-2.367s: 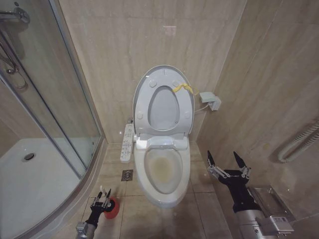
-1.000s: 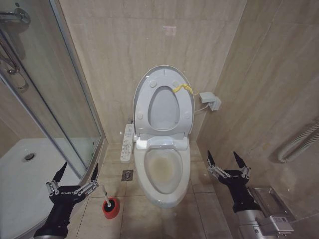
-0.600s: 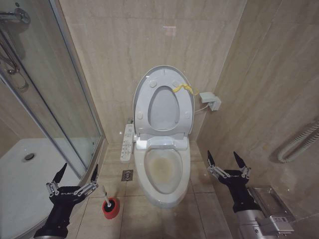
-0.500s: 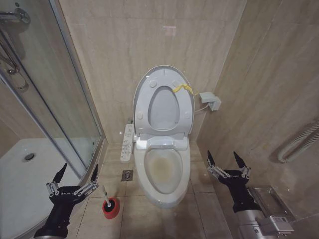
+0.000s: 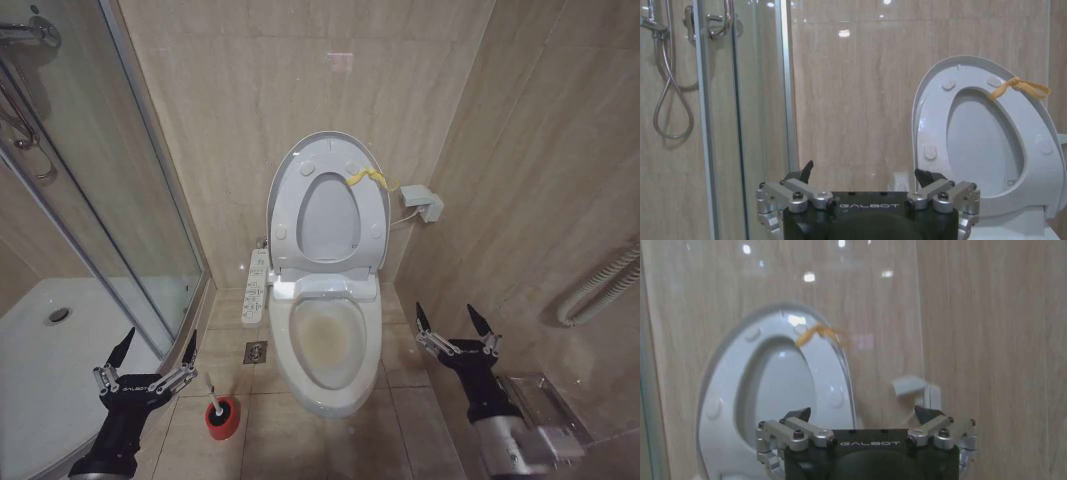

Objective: Open the toilet lid, clean the toilet bowl with a toilet brush, close the toilet lid, and flush.

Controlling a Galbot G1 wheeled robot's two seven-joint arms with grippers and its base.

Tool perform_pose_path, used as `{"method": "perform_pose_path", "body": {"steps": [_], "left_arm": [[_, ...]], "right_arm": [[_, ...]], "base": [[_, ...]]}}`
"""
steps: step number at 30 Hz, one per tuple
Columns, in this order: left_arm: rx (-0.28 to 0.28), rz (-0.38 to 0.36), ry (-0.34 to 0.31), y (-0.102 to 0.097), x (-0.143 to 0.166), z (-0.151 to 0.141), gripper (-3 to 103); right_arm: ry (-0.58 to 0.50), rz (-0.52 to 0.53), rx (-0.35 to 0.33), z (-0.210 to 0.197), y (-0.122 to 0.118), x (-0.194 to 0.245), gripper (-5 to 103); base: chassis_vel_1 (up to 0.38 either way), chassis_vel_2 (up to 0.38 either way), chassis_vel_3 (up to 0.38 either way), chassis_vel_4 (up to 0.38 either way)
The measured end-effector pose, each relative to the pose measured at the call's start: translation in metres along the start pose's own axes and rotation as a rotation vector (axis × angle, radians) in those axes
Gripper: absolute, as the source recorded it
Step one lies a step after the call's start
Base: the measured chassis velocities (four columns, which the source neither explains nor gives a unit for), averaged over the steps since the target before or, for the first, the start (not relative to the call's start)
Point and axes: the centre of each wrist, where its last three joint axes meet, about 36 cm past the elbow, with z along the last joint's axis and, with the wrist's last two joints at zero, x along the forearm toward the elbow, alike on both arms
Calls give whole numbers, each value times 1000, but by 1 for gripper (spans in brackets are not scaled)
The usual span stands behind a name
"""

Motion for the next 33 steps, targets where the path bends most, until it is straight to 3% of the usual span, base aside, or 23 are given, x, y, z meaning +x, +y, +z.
{"method": "perform_pose_path", "body": {"steps": [14,18,26,33], "left_arm": [[1,0,1,0,0,0,100],[1,0,1,0,0,0,100],[1,0,1,0,0,1,100],[1,0,1,0,0,1,100]], "right_arm": [[264,1,17,-13,-61,-58,100],[296,3,16,-17,-70,-65,100],[287,-1,5,-19,-72,-71,100],[128,-10,-76,-36,-69,-113,100]], "base": [[0,0,0,0],[0,0,0,0],[0,0,0,0],[0,0,0,0]]}}
